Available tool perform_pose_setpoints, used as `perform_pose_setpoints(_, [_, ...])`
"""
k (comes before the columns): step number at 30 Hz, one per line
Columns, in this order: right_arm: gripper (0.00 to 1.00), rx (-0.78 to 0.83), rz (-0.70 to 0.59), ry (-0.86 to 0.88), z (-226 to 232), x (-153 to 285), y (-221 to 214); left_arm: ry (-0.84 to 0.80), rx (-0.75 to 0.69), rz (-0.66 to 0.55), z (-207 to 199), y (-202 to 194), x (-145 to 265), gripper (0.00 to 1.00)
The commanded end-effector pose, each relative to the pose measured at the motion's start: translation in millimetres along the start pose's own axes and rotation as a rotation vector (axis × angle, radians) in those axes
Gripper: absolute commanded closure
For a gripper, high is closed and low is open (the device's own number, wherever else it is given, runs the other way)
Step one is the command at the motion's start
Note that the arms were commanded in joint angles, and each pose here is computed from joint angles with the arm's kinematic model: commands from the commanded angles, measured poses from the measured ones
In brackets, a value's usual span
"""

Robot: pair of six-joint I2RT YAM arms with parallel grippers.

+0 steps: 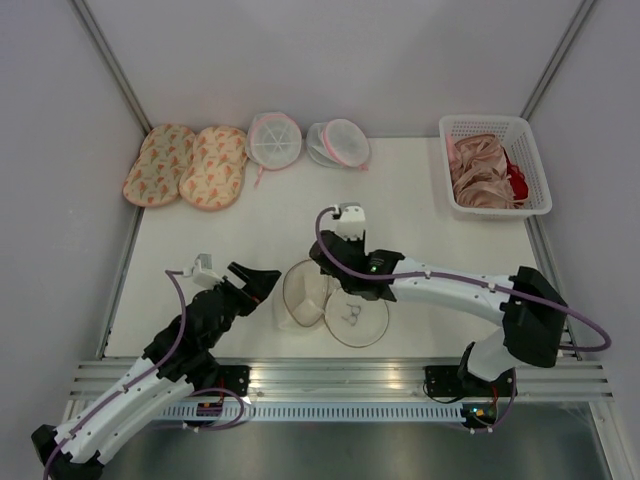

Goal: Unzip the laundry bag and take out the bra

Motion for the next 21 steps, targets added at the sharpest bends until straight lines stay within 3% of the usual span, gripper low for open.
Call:
perform_pose_setpoints(1, [0.43,-0.048,0.036,-0.201,-70,27,-27,0.022,-0.004,-0.023,1,4,1,0.01])
perform_pose_setpoints(7, [0.45,-0.122,0.19,-0.222,-118,54,-94,0.033,-0.029,-0.032,-1,8,0,0.0])
perform_pose_setpoints(13, [0.47,-0.184,0.31,-0.191,-123,57,-146,0.035,-0.039,-0.05,-5,13,0,0.0])
perform_pose_setpoints(19, [0.56,-0.204,0.329,-0.194,-122,49,-164,0.036,-0.04,-0.051,-4,14,2,0.0])
perform_pose_setpoints(21, [0.65,-0.195,0.33,-0.205,-123,46,-168,0.037,-0.038,-0.056,-3,14,3,0.0])
Point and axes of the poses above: each gripper's point midway between its finger pads, its own x axis back along the fingers, its own z axis along the line the jaws close on, y = z × x, the point moved 5 cm from there along x, back along the fingers, and after that the axes turned 7 degrees about -x, right-handed, at the moved point
